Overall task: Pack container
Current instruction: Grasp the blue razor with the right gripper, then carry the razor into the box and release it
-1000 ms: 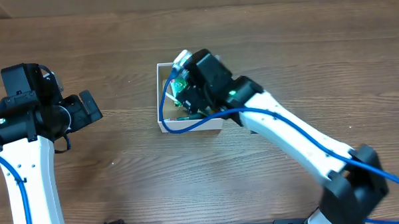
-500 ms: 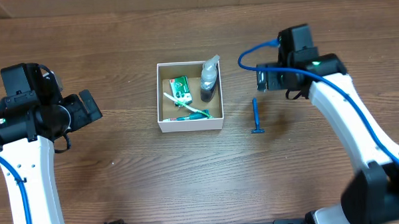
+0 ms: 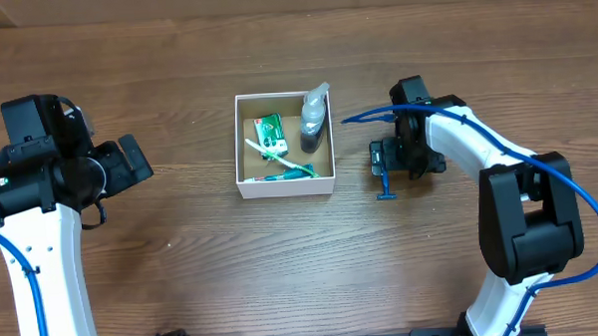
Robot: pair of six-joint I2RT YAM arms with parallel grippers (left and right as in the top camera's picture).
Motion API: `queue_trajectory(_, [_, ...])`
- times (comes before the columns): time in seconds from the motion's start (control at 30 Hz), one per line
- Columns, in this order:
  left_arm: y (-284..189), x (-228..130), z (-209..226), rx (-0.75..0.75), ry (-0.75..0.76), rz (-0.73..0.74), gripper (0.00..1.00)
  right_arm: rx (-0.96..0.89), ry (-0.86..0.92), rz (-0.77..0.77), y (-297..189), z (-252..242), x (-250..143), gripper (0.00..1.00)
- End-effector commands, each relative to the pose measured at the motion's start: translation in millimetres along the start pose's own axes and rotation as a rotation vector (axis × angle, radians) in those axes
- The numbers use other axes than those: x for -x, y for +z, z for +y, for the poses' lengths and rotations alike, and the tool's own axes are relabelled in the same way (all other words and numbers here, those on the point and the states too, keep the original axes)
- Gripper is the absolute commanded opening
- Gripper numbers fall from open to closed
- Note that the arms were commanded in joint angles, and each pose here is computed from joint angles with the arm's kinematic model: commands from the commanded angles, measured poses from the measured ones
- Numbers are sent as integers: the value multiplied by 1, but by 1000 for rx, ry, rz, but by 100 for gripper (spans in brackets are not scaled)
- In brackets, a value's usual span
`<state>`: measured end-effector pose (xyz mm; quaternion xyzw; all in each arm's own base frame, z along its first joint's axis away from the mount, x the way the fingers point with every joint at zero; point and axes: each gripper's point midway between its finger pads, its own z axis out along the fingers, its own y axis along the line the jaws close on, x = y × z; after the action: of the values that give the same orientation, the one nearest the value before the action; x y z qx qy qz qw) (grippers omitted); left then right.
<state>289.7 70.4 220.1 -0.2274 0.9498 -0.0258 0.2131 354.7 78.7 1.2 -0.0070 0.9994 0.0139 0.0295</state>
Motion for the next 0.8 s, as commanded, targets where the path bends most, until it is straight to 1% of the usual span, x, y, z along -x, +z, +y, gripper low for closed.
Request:
queue_trajectory(0.0, [-8,5,-2,-16,-10,-31,100,10,6,46,15,3,-8,98])
queue_trajectory(0.03, [-8,5,-2,-16,-10,-30,100,9,6,48,15,3,-8,92])
queue_trajectory(0.07, [-8,4,-2,-16,-10,-29,100,10,6,48,15,3,-8,81])
queue_trajectory(0.1, [-8,4,-2,-16,-10,-28,100,10,6,48,15,3,-9,66])
queue_trajectory(0.13, [-8,4,-2,-16,-10,-27,100,9,6,51,15,2,-9,43])
queue_trajectory(0.17, [-8,4,-2,-16,-11,-28,100,9,6,51,15,2,-9,34])
queue_trajectory(0.23, [-8,4,-2,-16,-11,-28,100,9,6,51,15,2,-9,32])
queue_trajectory(0.3, [-8,4,-2,-16,-11,-28,100,9,5,51,15,2,-9,20])
queue_trajectory(0.37, [-8,4,-2,-16,-11,-28,100,9,5,50,15,2,-9,15])
queue_trajectory(0.43, [-8,4,-2,-16,-11,-28,100,9,5,46,15,3,-8,4])
queue_trajectory(0.53, [-8,4,-2,-16,-10,-28,100,11,5,39,14,3,-6,4])
queue_trajectory(0.6, [-8,4,-2,-16,-11,-28,100,13,5,27,5,4,0,4])
queue_trajectory(0.63, [-8,4,-2,-16,-11,-28,100,18,5,6,-8,6,7,4])
queue_trajectory(0.7, [-8,4,-2,-16,-11,-28,100,36,1,-78,-51,11,28,4])
queue_trajectory(0.77, [-8,4,-2,-16,-11,-28,100,65,-8,-212,-117,19,49,4])
